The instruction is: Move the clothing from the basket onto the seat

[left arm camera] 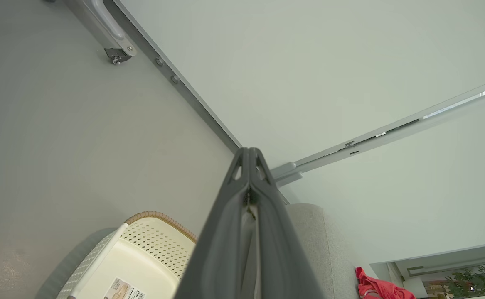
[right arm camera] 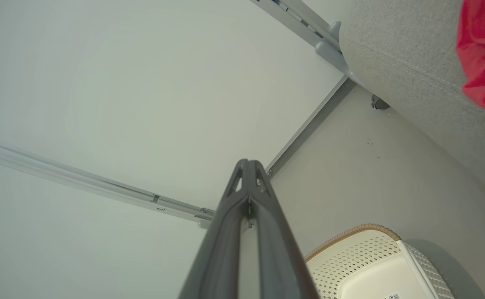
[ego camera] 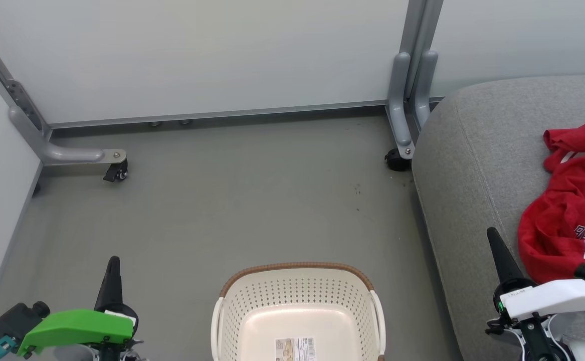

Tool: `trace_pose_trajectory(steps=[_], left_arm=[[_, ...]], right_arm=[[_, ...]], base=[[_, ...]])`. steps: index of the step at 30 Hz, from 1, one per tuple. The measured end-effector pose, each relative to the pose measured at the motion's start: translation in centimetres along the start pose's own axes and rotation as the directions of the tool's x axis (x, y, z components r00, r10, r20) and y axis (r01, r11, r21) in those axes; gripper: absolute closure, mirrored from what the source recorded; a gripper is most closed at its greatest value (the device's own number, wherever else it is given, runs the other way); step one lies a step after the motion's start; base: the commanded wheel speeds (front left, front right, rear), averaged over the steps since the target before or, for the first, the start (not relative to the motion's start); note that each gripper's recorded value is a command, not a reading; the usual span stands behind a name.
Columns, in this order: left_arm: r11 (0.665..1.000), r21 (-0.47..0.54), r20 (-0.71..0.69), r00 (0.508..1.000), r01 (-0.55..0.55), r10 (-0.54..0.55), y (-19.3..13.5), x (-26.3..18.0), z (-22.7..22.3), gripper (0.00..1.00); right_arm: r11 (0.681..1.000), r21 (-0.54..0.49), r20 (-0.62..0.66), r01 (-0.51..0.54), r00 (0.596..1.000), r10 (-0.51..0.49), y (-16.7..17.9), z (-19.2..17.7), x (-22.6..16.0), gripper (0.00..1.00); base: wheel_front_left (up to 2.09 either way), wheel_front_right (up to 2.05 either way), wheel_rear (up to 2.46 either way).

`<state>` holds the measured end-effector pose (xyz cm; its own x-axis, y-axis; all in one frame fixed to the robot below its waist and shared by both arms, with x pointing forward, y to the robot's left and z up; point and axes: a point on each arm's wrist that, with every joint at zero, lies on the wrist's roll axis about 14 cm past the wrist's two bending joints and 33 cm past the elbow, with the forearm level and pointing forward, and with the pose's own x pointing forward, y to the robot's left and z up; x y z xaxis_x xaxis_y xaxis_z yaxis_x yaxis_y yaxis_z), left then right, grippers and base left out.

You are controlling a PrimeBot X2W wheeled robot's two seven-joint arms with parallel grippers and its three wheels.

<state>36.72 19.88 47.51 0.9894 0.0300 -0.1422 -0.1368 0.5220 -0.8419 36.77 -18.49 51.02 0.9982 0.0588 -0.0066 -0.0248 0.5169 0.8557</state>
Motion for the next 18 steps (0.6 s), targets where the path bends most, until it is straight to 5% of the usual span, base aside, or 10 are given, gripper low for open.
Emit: trace_pose_trajectory(steps=[18], left_arm=[[0.983, -0.182, -0.002, 0.999, 0.031, -0.032, -0.75, 0.53, 0.28, 1.00]], right_arm=[[0.984, 0.178, 0.014, 0.006, 1.000, -0.008, -0.36, 0.29, 0.68, 1.00]], base=[[0.00, 0.00, 0.00]])
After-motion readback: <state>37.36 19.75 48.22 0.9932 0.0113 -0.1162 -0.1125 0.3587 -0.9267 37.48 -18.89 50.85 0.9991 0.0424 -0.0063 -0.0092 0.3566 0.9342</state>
